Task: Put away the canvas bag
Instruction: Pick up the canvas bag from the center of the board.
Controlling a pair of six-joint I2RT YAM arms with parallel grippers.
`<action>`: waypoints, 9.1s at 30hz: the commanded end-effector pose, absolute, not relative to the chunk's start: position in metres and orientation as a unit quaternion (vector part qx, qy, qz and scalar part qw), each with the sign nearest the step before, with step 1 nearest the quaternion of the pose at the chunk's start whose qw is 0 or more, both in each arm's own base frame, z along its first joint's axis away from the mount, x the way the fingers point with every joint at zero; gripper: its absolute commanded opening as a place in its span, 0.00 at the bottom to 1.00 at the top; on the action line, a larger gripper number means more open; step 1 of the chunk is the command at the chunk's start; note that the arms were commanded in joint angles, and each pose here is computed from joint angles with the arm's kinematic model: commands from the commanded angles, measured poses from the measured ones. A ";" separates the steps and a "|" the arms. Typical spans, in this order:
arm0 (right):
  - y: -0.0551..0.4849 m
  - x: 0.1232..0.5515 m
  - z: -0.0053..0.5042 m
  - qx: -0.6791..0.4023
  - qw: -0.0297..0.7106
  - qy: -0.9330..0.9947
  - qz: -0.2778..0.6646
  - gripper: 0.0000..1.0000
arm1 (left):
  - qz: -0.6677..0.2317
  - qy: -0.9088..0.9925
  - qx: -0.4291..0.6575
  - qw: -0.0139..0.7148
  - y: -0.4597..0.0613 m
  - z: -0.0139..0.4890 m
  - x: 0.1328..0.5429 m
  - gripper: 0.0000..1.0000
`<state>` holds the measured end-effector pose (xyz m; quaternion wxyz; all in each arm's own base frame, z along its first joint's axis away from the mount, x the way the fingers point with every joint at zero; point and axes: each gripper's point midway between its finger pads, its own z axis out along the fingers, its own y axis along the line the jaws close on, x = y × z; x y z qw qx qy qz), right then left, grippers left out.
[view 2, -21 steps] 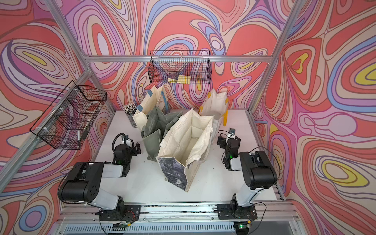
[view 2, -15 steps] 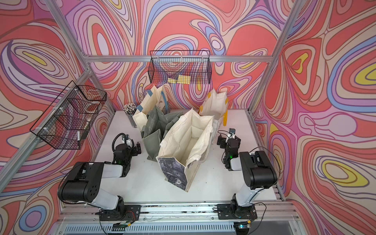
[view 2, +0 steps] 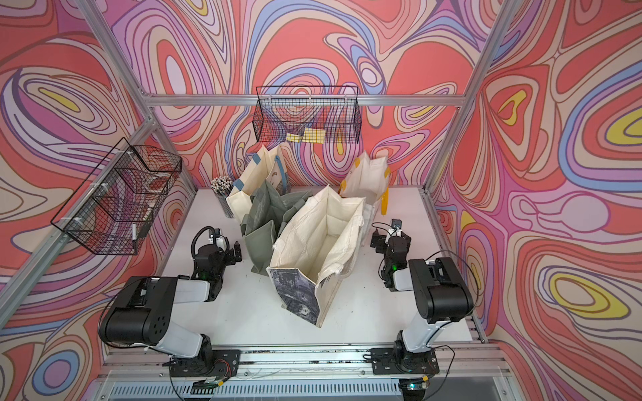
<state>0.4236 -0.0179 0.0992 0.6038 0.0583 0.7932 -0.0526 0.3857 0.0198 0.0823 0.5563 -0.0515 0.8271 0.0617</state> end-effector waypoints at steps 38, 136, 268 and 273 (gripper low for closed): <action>0.060 0.293 0.270 0.073 0.320 0.924 0.195 0.82 | -0.132 0.832 -0.046 0.538 -0.036 0.328 0.232 0.99; 0.137 0.252 0.291 0.032 0.263 0.913 0.309 0.68 | -0.290 0.919 0.200 0.178 -0.308 0.308 0.266 0.44; 0.153 0.218 0.302 -0.137 0.375 0.879 0.260 0.64 | -0.258 0.940 0.116 0.192 -0.350 0.314 0.248 0.00; 0.160 0.202 0.314 -0.161 0.415 0.840 0.310 0.67 | -0.275 0.933 0.052 0.225 -0.343 0.326 0.257 0.00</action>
